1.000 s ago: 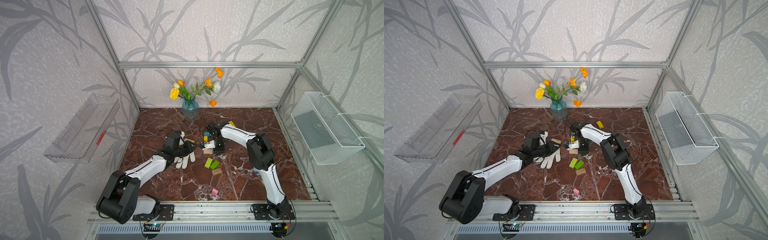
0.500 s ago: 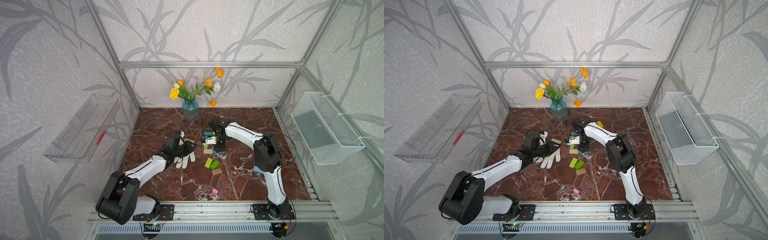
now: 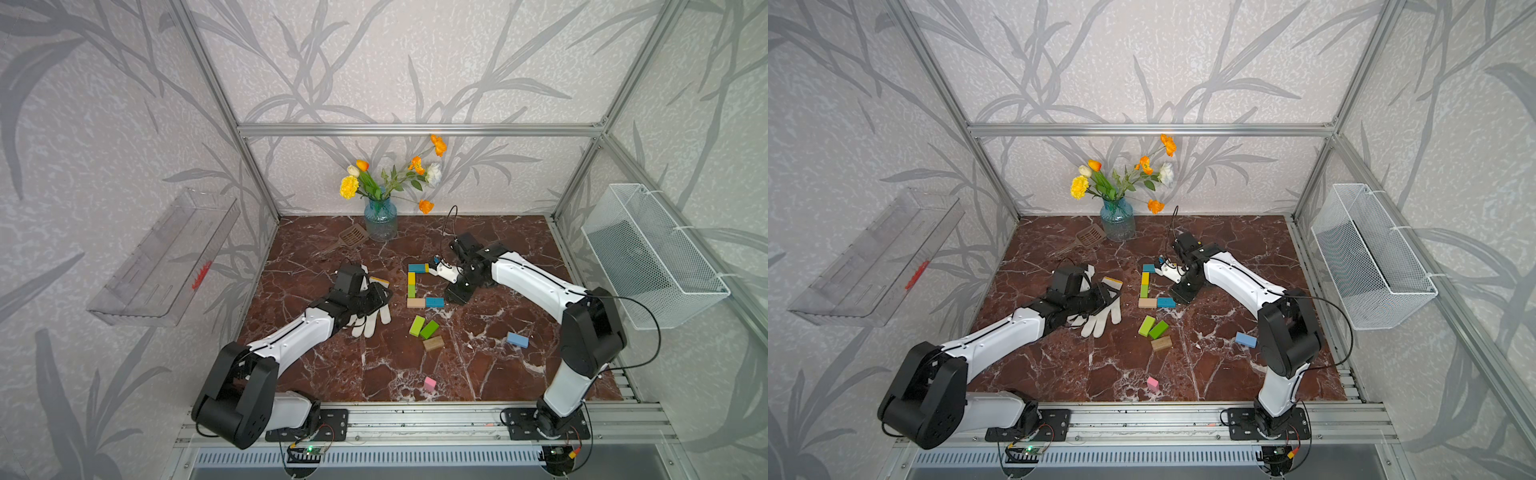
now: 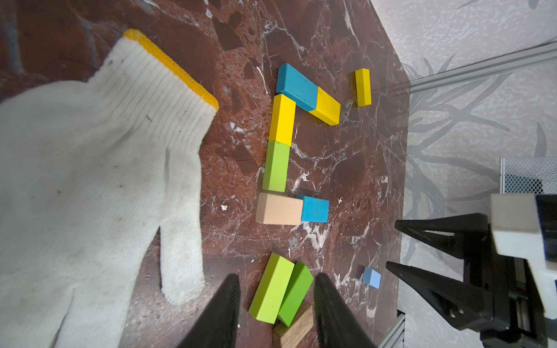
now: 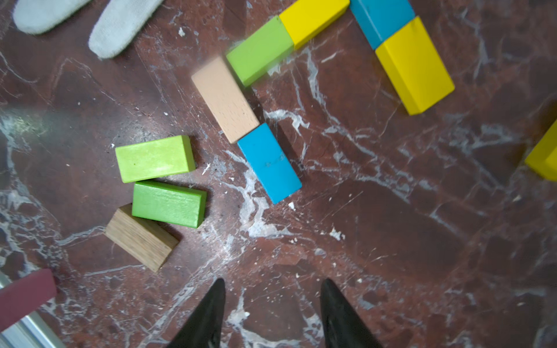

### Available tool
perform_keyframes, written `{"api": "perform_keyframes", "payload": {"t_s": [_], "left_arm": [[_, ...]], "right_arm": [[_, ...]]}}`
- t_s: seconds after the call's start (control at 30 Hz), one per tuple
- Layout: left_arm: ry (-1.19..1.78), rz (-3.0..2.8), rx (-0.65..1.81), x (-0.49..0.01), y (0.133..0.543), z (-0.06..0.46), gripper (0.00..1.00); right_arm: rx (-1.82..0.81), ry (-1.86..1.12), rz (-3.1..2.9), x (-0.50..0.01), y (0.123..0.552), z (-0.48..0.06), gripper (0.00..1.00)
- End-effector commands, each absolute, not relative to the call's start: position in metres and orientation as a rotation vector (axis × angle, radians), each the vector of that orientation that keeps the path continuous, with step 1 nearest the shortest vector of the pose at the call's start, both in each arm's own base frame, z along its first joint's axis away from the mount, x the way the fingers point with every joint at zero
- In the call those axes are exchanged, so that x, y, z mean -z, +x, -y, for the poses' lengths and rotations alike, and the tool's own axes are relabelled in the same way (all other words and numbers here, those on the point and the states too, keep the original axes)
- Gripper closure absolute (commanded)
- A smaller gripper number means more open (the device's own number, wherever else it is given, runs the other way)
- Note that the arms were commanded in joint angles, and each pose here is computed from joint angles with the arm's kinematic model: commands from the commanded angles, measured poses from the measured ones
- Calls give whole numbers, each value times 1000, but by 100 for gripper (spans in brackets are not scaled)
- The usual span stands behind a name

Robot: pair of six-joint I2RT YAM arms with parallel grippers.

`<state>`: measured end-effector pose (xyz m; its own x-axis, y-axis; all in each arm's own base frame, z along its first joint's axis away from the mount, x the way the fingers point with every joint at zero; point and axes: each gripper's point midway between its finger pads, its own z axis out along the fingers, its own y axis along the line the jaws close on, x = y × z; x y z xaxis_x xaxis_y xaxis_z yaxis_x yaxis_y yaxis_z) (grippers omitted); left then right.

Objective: Assemble the letter c with building blocks
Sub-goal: Pick up the building block from the center of the board.

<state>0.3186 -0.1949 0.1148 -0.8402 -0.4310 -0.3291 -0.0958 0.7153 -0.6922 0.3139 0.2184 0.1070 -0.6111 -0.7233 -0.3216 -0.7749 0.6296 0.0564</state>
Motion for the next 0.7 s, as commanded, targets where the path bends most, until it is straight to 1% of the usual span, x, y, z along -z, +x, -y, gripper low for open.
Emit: {"api": "perform_keyframes", "payload": {"t_s": [0.0,0.2,0.33,0.53,0.67], "left_arm": [[-351,-2477,834,-120,320,198,54],[-306,-2601,727,-112,312,213,53],[-249,-2661,672,-108,303,225,54],[-181,-2715,567,-104,285,236,54],[-174,-2733,510,-99,278,238,53]], "right_arm": [[-387,-881,-2640,-127,312,-222,49],[-441,-509,-2786,-140,301,-213,49],[-442,-354,-2856,-148,290,-206,49],[-439,-189,-2929,-149,276,-191,50],[-438,-173,-2981,-141,264,-186,50]]}}
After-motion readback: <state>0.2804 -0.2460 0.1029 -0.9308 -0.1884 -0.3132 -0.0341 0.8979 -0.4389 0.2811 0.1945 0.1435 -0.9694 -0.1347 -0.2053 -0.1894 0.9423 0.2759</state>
